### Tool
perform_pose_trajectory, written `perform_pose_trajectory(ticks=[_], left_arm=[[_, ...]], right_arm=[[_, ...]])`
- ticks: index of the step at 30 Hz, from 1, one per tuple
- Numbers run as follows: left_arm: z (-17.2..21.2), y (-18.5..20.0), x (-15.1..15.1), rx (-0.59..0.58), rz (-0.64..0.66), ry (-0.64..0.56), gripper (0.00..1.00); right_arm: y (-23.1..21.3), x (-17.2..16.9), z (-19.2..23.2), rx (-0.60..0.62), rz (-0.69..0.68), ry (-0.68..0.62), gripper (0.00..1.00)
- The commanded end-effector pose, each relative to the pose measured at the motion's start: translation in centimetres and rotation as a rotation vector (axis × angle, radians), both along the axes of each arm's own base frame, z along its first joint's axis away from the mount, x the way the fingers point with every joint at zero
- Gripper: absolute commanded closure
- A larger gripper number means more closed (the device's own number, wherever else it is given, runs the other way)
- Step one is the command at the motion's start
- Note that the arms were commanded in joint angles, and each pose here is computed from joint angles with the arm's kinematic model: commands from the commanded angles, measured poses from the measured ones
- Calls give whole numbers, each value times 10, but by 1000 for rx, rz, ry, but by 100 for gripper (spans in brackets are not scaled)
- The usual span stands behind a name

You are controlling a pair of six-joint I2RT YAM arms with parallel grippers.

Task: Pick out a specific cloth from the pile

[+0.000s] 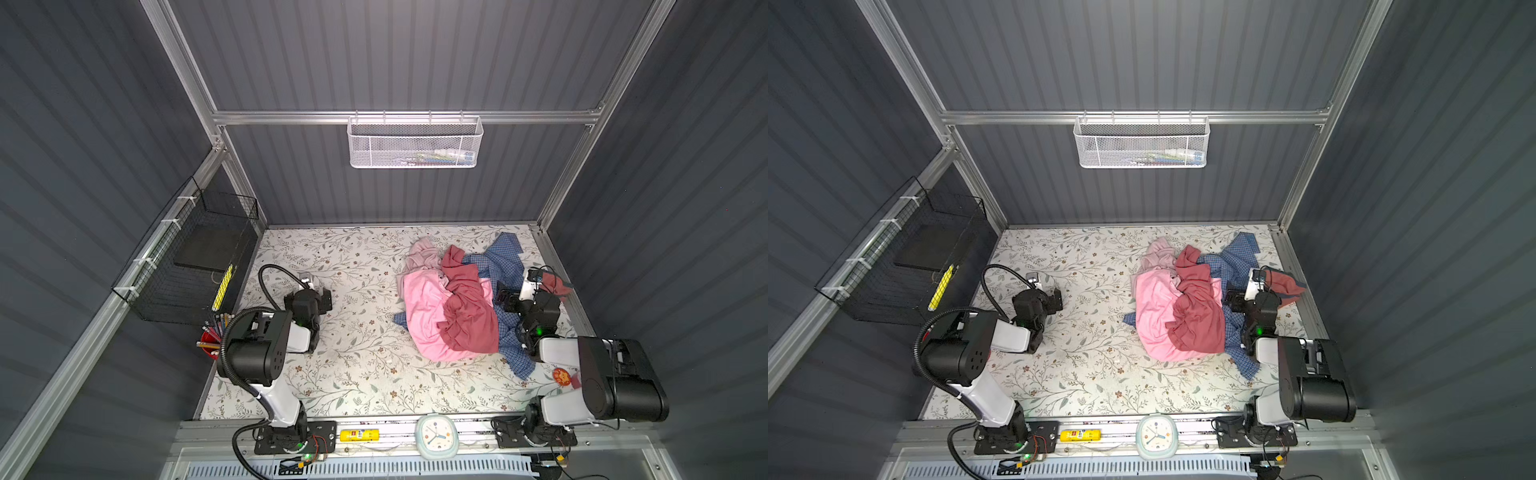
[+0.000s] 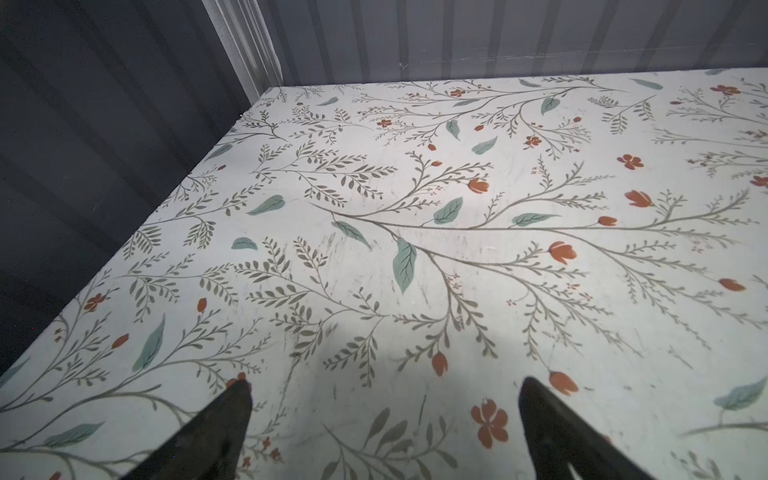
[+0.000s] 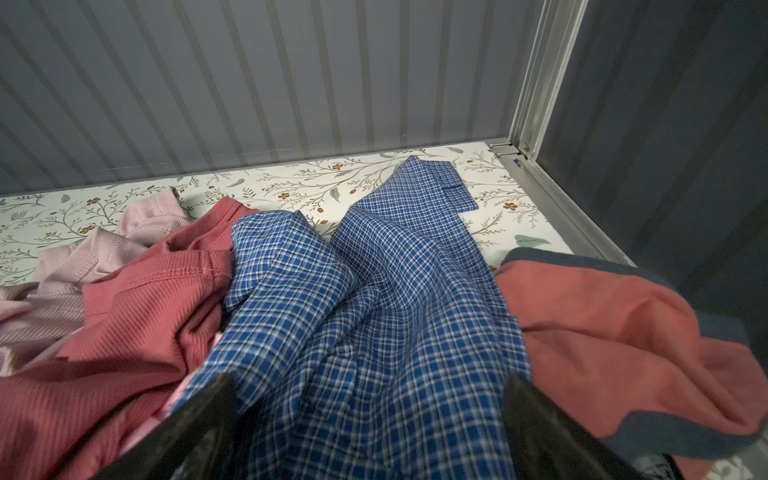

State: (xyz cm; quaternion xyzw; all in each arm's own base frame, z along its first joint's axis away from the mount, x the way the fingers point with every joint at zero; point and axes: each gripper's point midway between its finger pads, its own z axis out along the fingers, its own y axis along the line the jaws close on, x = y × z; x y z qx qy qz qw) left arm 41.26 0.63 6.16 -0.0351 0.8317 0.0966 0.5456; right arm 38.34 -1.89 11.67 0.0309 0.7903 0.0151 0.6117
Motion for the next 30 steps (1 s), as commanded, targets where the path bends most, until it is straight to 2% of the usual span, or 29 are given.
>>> perform_pose_trajectory(ticks=[1,26,28,30], left_arm=[[6,2,1,-8,4,-22,0],[6,1,2,-11,-4,-19,0],[15,0,4,-6,-5,-30,0],[33,-2,9,-28,-7,26,0]], right_arm=[[-1,4,2,4,-5,-5,1],[-3,2,7,42,19,-26,1],[-8,2,11,56,-3,-17,1],[-15,4,20,88,-24,32,1]])
